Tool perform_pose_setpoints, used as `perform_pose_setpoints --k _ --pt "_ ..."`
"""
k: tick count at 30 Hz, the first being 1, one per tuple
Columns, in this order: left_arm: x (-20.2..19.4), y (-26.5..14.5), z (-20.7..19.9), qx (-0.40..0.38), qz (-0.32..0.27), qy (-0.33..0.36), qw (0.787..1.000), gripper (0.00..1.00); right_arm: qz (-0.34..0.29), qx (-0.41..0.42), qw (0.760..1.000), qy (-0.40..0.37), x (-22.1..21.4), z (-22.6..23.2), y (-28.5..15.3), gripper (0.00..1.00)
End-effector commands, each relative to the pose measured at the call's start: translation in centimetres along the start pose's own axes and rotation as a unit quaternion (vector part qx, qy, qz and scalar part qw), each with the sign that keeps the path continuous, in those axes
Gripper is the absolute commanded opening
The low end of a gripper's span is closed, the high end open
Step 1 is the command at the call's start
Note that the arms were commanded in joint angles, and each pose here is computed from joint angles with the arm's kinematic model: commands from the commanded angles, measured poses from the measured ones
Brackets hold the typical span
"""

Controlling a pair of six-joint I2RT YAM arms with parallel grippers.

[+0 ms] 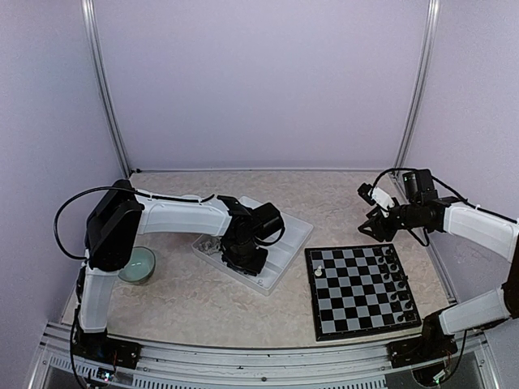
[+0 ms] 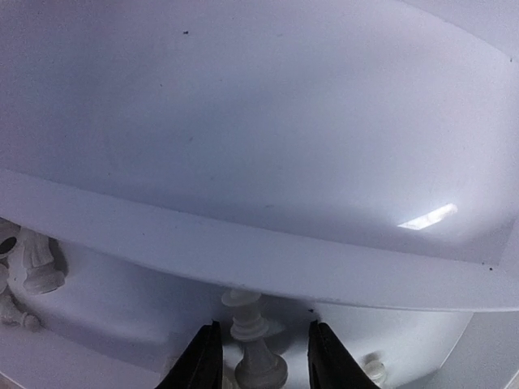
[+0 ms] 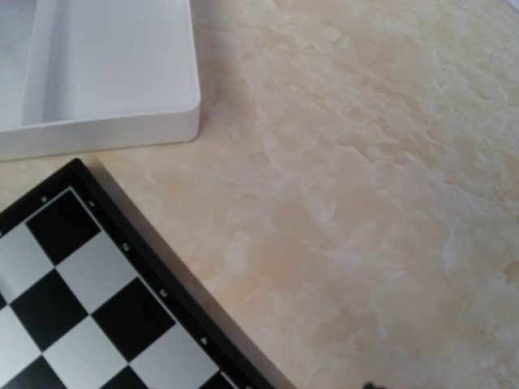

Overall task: Set up the chess pieces on the board
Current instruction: Pick up the queen from the storage box.

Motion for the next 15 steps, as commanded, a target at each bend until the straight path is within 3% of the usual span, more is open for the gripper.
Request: perform_pose_setpoints --k 1,10,15 --pt "-1.9 0.2 0.8 0.024 0.032 0.019 0.999 0.35 0.005 0.014 1.000 0.001 -0.3 0.5 0.5 0.54" --pt "-2.4 0.6 0.5 0.023 0.046 0.040 0.998 0.23 0.000 0.010 1.000 0.004 -0.1 0.5 0.3 0.54" --pt "-1.1 -1.6 0.8 0.044 -0.008 0.064 0.997 0.18 -0.029 0.016 0.999 0.001 1.6 0.6 -0.8 0.52"
Point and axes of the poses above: each gripper's point midway between its finger pads, its own y axis out along the fingers, its own z axis along the line the jaws close on, x = y × z, the point moved 7 cm from there along -y, back along the fingers, and after that the axes turned 9 degrees about y, right-handed, at the moved point
